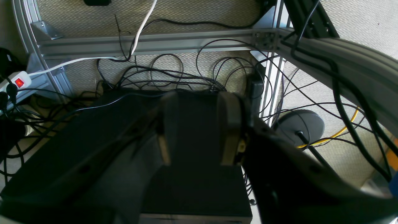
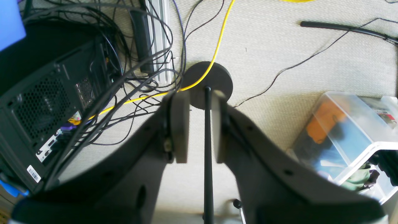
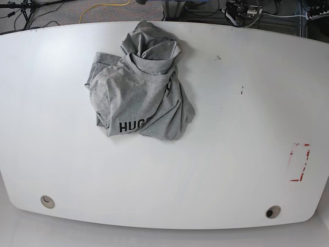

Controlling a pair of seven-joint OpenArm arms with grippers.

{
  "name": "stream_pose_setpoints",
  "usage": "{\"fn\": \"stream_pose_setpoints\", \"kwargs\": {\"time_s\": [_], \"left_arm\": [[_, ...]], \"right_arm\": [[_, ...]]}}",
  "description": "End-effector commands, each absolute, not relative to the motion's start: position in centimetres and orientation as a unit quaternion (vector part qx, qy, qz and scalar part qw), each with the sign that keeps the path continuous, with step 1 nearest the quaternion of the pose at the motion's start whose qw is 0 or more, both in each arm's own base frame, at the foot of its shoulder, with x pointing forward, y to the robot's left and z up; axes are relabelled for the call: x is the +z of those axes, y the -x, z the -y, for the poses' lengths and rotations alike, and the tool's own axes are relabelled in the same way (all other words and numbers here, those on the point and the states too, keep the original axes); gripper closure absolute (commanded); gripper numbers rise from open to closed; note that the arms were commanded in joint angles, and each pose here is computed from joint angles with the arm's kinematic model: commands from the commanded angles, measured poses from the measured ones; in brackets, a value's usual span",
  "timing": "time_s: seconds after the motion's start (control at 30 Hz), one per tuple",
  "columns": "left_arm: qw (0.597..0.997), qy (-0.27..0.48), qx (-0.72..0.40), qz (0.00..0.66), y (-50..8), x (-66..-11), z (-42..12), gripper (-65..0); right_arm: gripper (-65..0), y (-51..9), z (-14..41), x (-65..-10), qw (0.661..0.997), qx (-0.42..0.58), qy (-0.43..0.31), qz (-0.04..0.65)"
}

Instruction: Fold the T-shirt properly

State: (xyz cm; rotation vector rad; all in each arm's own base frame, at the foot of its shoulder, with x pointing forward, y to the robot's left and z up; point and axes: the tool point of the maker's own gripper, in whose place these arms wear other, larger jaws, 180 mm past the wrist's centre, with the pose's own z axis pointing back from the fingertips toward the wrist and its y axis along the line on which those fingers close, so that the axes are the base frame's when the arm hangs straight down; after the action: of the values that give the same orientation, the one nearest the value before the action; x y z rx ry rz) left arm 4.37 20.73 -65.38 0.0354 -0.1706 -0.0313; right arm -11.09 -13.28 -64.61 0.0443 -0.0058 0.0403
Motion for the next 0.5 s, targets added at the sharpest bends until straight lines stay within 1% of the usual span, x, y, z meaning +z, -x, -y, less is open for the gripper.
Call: {"fn": "stream_pose_setpoints", "kwargs": {"time_s": [0.0,0.03,0.1,0.47], "left_arm": [[0.995,-0.021,-0.017,0.091,-4.7,-65.3,-21.1,-19.1],[0.998,-0.008,-0.002,0.067,-2.2,-65.7,-19.3,-20.3],[0.998,-0.008,-0.001,0.058,-0.9,-65.8,-19.3,-20.4],[0.999,-0.005,-0.001,0.05,0.3,-65.8,-18.9,-20.4]], "right_arm": [[-12.0,12.1,13.4,-64.4,1.0,0.018,-0.021,-0.005],[-13.0,4.2,11.6,-65.2,0.997,0.02,-0.034,0.07],[-13.2,2.3,11.3,-65.3,0.995,0.017,-0.036,0.088],[-13.2,2.5,11.4,-65.3,0.996,0.017,-0.035,0.086]]}}
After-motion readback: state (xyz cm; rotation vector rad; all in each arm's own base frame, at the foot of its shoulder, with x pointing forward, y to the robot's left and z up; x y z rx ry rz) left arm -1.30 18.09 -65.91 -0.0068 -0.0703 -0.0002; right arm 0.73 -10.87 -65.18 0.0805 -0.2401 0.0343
